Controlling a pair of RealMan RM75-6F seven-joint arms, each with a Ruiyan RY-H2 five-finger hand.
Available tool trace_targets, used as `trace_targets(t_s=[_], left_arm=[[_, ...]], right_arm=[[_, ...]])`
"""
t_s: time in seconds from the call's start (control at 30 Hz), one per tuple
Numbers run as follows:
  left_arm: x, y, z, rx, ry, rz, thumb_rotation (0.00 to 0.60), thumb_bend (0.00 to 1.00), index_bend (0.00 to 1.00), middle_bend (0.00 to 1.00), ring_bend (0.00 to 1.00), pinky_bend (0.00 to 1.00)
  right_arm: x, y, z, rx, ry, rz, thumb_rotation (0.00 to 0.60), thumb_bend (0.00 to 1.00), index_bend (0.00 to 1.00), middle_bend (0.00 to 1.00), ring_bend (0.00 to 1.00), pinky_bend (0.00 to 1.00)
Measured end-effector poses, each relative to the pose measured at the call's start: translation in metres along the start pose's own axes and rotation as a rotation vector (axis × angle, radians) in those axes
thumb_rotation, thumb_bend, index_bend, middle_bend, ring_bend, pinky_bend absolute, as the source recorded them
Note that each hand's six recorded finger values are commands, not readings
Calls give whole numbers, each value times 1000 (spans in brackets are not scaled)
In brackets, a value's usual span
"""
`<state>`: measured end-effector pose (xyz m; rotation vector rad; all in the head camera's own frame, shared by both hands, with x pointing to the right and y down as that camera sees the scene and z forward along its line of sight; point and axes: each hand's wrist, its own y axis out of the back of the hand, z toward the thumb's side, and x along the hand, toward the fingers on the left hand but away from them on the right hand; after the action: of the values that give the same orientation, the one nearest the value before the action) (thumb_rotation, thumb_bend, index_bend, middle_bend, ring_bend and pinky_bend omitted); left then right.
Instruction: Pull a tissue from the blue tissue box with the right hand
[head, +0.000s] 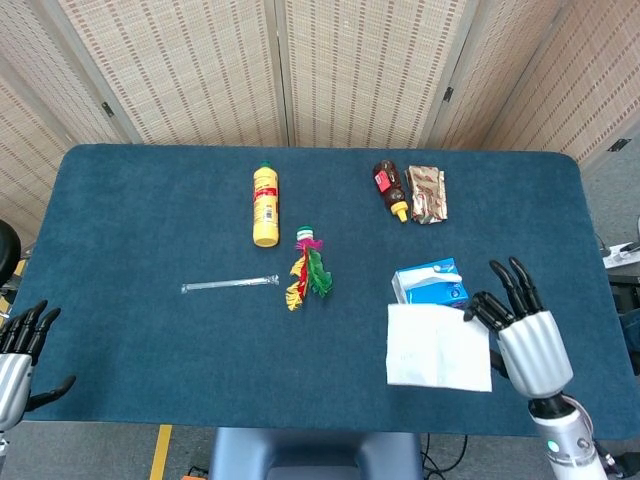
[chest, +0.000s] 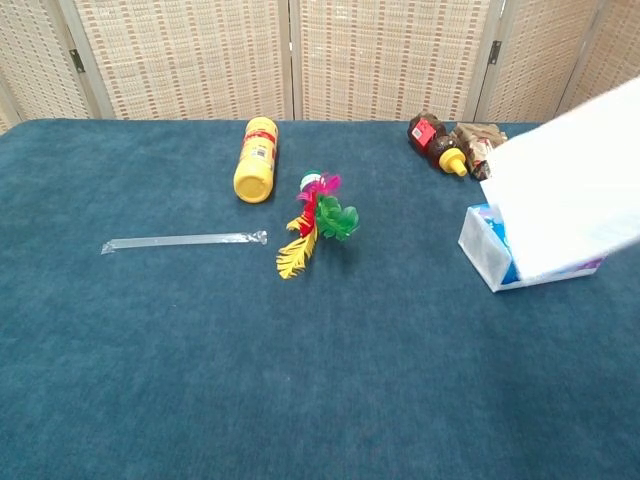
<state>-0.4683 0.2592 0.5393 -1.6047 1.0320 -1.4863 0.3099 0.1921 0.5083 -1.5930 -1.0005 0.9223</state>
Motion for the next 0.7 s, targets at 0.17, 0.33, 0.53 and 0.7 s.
trace_targets(t_s=[0.17,0.33,0.53,0.7], left_arm=[[0,-2,1,3,-5,-7,600,248,0,0,0,132],[1,-6,2,14,-7,-19,600,250,0,0,0,132],[2,-8,3,21,-8,-23,600,250,0,0,0,132],[2,-9,3,22,-11,-25,600,249,0,0,0,132]], right_arm=[[25,-14,-20,0,-35,55,600,488,606,422,79,0],[41,-35,-50,36,-101,108,600,476,598,372,57,0],[44,-48,-62,56,-155,160,600,363,121,82,0,0],[46,-50,-68,76,-199,206,600,222,0,0,0,0]])
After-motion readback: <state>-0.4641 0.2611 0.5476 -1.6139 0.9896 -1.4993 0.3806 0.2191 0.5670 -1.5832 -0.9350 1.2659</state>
